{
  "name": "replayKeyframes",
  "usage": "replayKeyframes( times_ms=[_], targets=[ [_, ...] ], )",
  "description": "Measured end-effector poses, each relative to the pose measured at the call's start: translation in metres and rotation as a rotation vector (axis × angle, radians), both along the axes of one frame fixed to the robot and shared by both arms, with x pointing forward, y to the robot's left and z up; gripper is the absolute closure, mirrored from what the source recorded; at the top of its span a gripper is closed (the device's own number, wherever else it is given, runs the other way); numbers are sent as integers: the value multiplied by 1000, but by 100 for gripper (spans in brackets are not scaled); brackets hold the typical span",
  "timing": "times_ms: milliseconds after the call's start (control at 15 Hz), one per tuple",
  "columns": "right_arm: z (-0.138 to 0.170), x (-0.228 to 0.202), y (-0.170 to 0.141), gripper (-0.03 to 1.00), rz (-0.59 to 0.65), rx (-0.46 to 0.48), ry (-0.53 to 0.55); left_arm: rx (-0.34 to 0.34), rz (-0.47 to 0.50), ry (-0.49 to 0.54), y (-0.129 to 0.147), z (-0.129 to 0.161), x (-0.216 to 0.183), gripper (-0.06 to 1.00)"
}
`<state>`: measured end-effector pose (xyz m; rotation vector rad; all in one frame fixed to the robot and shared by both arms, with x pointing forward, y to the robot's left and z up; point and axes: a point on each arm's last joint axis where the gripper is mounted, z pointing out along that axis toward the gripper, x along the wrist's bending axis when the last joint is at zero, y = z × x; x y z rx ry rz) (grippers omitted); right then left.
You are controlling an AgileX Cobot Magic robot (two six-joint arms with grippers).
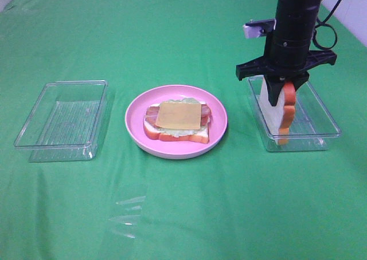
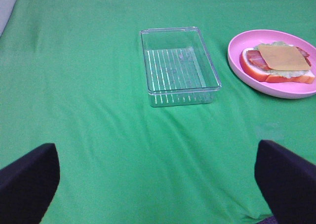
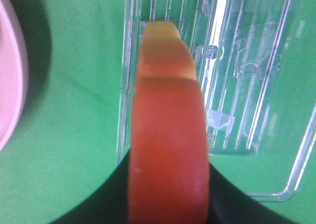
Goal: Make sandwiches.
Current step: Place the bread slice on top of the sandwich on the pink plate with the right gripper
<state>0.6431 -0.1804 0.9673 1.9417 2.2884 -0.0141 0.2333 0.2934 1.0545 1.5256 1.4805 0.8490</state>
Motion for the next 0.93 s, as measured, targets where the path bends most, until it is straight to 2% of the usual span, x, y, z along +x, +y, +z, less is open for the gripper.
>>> replayKeyframes(
  times_ms=[67, 267, 400, 467, 533, 667, 733, 933],
  targets=[
    [32, -7, -2, 72, -2, 19, -59, 0, 0, 0, 0, 0, 0, -5],
    [76, -24, -8, 72, -7, 39, -127, 0, 0, 0, 0, 0, 0, -5],
    [110, -40, -12, 72, -11, 80, -200, 0, 0, 0, 0, 0, 0, -5],
    [117, -45, -12, 72, -12, 102, -222, 0, 0, 0, 0, 0, 0, -5],
    [127, -66, -7, 72, -9, 249, -275, 0, 0, 0, 0, 0, 0, -5],
    [114, -77, 7, 72, 42, 436, -251, 0, 0, 0, 0, 0, 0, -5],
    [111, -78, 11, 72, 61, 484, -240, 0, 0, 0, 0, 0, 0, -5],
    [89, -64, 36, 72, 132, 706, -199, 0, 0, 0, 0, 0, 0, -5]
  ],
)
